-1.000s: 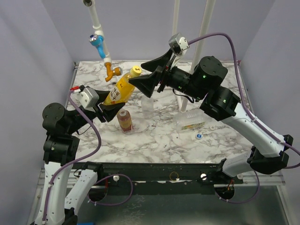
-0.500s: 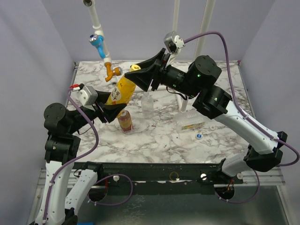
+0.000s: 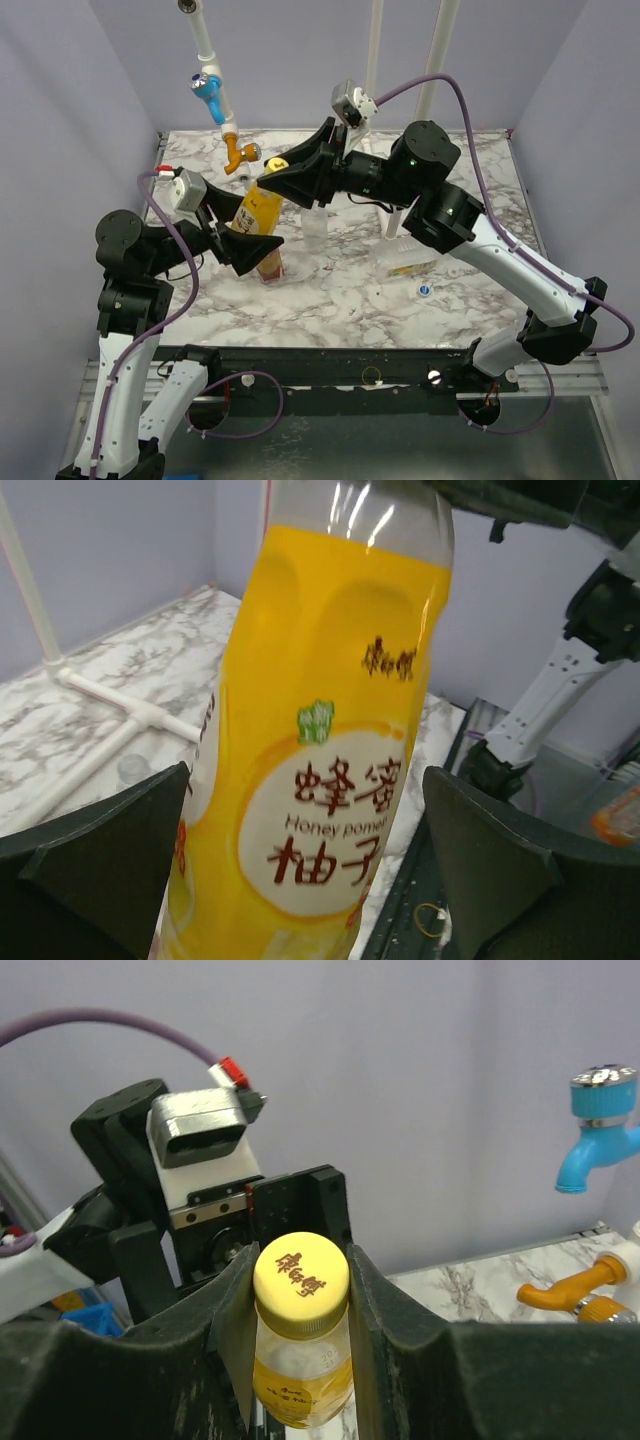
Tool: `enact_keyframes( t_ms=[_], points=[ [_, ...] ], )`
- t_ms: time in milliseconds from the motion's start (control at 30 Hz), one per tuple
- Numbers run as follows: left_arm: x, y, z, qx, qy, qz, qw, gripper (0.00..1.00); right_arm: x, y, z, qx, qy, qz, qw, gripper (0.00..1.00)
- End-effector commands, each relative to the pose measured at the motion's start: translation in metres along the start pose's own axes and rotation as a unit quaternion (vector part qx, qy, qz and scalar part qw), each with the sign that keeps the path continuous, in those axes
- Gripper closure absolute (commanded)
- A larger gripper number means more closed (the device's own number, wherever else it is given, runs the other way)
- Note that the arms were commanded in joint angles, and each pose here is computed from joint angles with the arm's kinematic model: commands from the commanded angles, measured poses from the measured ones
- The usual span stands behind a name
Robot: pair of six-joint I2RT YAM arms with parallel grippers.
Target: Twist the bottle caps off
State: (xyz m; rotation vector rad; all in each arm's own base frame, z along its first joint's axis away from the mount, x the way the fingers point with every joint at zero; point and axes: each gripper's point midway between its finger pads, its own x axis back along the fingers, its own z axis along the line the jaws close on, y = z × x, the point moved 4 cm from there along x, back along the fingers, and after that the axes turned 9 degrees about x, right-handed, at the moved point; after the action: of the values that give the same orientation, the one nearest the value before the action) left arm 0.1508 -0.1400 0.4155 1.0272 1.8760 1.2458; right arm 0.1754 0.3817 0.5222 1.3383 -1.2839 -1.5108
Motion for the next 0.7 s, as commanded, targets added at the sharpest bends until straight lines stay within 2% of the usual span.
enact_keyframes(
  t_ms=[0,67,200,267,400,467,567,600,667],
  points=[
    [0.0,0.005,-0.026,0.048,-0.076,0.027,0.996,0.01,0.003,0.005,0.023,0.021,0.081,-0.014,0.996,0.82],
    [-0.001,0.005,-0.026,0.052,-0.083,0.031,0.995,0.02,0.002,0.002,0.024,0.02,0.091,-0.01,0.996,0.82],
    [-0.002,0.001,-0.023,0.044,-0.084,0.034,0.995,0.13,0.001,-0.004,0.025,0.015,0.094,-0.004,0.995,0.82],
    [-0.002,-0.003,-0.021,0.042,-0.085,0.037,0.995,0.22,-0.001,0.0,0.025,0.021,0.095,-0.016,0.995,0.82],
    [-0.003,-0.002,-0.019,0.032,-0.081,0.034,0.996,0.48,-0.003,-0.002,0.022,0.02,0.09,-0.014,0.996,0.81],
    [-0.003,0.001,-0.018,0.025,-0.075,0.028,0.996,0.56,-0.005,-0.002,0.018,0.019,0.076,-0.014,0.997,0.69],
    [-0.003,0.004,-0.016,0.015,-0.067,0.02,0.997,0.58,-0.005,0.002,0.007,0.015,0.031,-0.021,0.999,0.43],
    [-0.003,0.005,-0.016,0.011,-0.063,0.017,0.998,0.59,-0.005,0.005,0.001,0.012,0.008,-0.024,1.0,0.38],
    [-0.004,0.005,-0.012,0.005,-0.05,0.009,0.999,0.62,-0.005,0.01,-0.006,0.003,-0.025,-0.029,0.999,0.36]
  ],
)
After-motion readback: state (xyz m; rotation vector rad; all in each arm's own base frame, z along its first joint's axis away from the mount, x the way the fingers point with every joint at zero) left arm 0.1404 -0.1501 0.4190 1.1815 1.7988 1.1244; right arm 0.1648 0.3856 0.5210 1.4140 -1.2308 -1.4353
